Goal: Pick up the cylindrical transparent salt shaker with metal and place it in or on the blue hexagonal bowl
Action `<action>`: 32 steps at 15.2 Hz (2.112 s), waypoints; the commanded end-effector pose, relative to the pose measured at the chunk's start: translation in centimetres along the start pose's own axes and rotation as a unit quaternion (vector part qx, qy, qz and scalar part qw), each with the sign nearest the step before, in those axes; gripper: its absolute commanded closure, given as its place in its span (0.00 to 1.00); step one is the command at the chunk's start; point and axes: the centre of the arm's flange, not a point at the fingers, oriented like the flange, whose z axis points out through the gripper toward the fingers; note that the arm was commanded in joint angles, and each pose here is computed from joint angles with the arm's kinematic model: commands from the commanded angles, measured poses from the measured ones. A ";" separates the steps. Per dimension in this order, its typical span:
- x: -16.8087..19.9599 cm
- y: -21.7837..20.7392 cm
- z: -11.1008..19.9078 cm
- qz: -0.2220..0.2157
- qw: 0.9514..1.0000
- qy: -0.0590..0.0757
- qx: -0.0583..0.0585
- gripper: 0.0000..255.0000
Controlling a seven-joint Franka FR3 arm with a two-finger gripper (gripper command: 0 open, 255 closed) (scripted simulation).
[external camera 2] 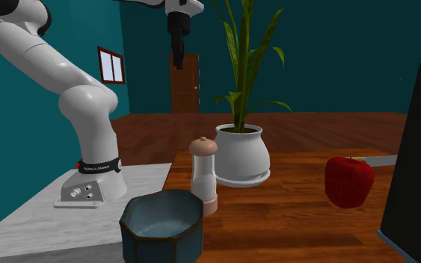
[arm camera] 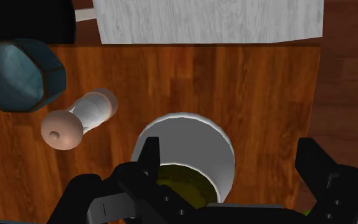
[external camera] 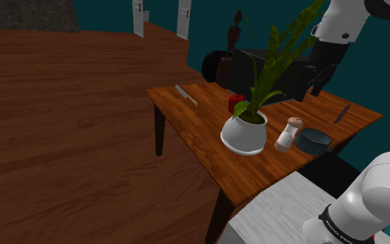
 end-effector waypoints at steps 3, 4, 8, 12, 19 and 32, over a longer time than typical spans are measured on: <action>0.7 2.1 1.5 0.003 1.000 -0.001 0.002 0.00; 1.1 3.2 2.2 0.004 1.000 -0.001 0.003 0.00; 2.4 7.4 5.2 0.010 1.000 -0.003 0.006 0.00; 3.7 11.7 8.3 0.016 1.000 -0.005 0.010 0.00; 5.9 19.1 13.7 0.026 0.999 -0.008 0.017 0.00; 7.4 24.7 21.7 0.034 0.999 -0.010 0.022 0.00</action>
